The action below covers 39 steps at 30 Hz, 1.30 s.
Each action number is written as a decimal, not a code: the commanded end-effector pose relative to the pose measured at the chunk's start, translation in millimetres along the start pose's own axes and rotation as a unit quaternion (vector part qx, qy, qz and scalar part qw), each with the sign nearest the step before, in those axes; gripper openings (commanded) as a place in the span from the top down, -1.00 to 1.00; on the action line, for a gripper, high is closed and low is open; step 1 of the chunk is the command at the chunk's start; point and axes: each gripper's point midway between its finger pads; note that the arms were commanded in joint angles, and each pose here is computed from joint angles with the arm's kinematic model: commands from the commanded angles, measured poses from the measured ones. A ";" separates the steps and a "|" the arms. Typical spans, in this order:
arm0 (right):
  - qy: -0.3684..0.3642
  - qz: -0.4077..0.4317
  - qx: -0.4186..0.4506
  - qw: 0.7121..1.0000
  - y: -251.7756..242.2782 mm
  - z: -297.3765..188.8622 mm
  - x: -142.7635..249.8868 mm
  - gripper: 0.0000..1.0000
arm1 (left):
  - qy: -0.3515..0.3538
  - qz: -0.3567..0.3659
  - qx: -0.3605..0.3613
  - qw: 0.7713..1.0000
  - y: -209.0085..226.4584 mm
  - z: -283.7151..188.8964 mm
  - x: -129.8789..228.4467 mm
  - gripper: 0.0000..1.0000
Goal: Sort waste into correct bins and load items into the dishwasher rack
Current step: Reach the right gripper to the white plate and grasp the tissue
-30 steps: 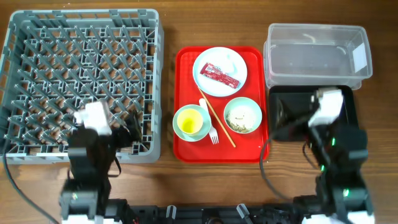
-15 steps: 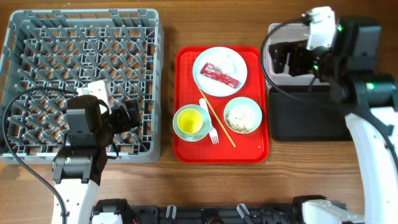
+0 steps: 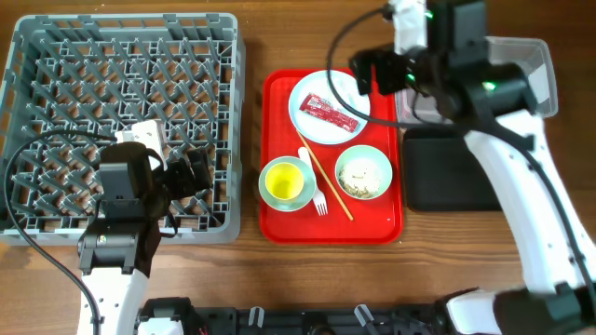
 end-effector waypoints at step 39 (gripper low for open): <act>0.248 0.172 0.012 0.953 27.7 225.5 177.4 0.73 | 0.006 -0.006 0.000 1.000 -0.4 -3.2 -0.9 -1.00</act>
Point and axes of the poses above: each gripper's point midway between its finger pads, its own z axis out along the fingers, its own y axis along the line the jaws close on, x = y × z, and after that the axes turned 15 degrees about -z, right-handed
